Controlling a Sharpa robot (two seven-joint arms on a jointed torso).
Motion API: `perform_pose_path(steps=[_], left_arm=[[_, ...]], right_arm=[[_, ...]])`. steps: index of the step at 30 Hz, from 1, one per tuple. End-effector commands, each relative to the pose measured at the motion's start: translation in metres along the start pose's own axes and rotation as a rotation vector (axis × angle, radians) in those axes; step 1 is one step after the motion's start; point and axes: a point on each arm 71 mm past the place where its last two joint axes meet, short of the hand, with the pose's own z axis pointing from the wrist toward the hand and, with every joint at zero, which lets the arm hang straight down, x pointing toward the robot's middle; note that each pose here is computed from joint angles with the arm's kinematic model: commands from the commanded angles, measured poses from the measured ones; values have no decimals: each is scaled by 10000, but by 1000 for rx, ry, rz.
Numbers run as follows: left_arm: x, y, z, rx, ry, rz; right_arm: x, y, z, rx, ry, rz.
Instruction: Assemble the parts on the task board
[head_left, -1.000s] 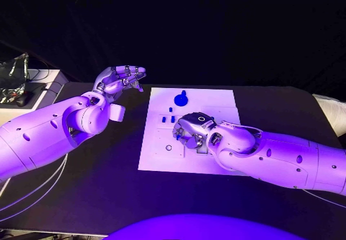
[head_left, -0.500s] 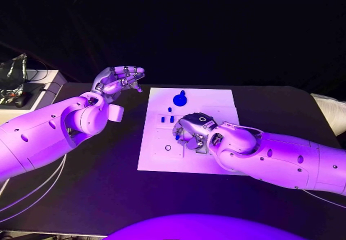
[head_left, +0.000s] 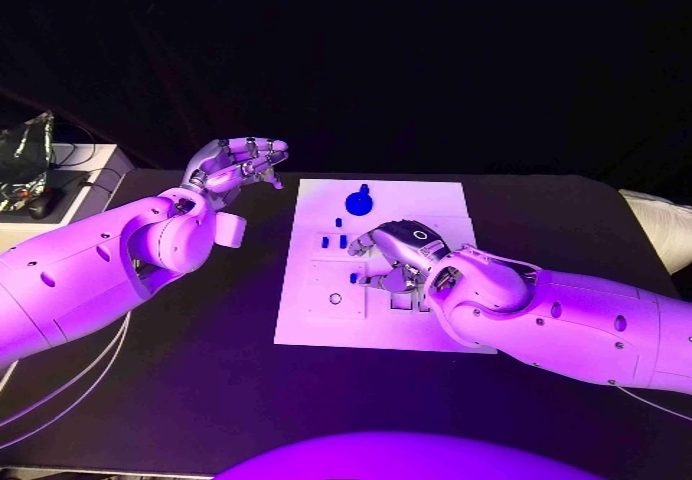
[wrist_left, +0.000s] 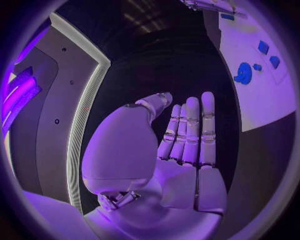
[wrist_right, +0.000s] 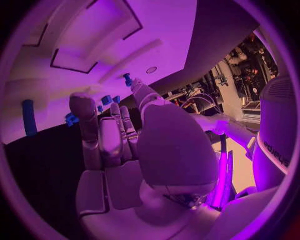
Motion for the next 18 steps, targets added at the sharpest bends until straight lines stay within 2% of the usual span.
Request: perform_pose_path(steps=[1,4,7,12,18], left_arm=[[13,-3,3,1,19,-7],[11,-2,4,1,20,-7],[10,-1,3,2,27,-3],[10,3,6,6,38,7],[13,8,-2,8,49,6]], right_arm=[[-109,-40,-40,21,-54,58],[-210,-129,-65,47,-37,85],[-337,-243,-78,36,27,84],[-570,-478,-96,37,97,3],[-659,-691,-93,64,141,-67]])
